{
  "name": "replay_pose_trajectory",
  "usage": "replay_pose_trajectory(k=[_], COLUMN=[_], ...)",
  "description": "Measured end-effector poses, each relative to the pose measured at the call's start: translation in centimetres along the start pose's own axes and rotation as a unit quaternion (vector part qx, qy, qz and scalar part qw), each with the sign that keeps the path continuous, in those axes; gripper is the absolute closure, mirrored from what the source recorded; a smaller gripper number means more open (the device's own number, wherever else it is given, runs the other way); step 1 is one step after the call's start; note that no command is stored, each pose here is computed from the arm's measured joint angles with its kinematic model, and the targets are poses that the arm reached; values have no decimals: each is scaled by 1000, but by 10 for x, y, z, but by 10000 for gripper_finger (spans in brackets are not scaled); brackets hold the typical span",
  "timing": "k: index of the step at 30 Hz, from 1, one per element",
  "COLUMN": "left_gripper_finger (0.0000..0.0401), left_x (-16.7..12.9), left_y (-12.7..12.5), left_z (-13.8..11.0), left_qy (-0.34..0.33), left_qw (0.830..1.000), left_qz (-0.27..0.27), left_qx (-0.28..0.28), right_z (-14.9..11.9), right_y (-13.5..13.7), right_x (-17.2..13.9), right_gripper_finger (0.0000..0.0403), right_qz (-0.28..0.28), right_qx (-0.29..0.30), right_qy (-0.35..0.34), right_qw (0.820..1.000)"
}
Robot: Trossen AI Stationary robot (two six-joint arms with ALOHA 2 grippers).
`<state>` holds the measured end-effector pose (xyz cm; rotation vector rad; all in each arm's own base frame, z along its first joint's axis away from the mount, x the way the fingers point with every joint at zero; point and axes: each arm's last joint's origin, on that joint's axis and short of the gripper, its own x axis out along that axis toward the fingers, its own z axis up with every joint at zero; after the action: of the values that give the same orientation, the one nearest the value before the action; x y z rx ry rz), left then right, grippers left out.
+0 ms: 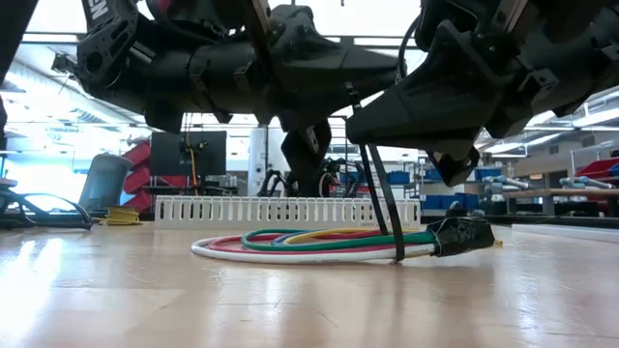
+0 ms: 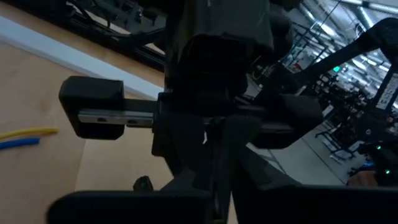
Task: Ziptie cables
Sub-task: Insert zip tie on the cable wire
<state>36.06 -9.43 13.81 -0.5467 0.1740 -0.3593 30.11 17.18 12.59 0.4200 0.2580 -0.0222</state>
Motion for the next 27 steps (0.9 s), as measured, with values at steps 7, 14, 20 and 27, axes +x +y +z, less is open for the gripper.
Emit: replay_pose_trajectory(k=[7,14,20,27], left_gripper_finger=[401,401,401,400], left_x=[0,0,-1,-1], left_y=[1,3,2,4], left_z=[-1,0,-1,1], left_qy=[10,7,23,9], left_qw=[1000,1000,999,1000], left_qz=[2,6,-22,-1], left_qx=[6,10,9,-13], right_z=[1,1,-1,-5], right_y=[0,0,3,9], right_x=[1,0,-2,-8], right_gripper_finger=[402,402,403,402], right_qz=[2,0,-14,-38], right_qx=[3,4,1,-3], right_qy=[-4,-5,-13,-32], right_qw=[1000,1000,1000,999])
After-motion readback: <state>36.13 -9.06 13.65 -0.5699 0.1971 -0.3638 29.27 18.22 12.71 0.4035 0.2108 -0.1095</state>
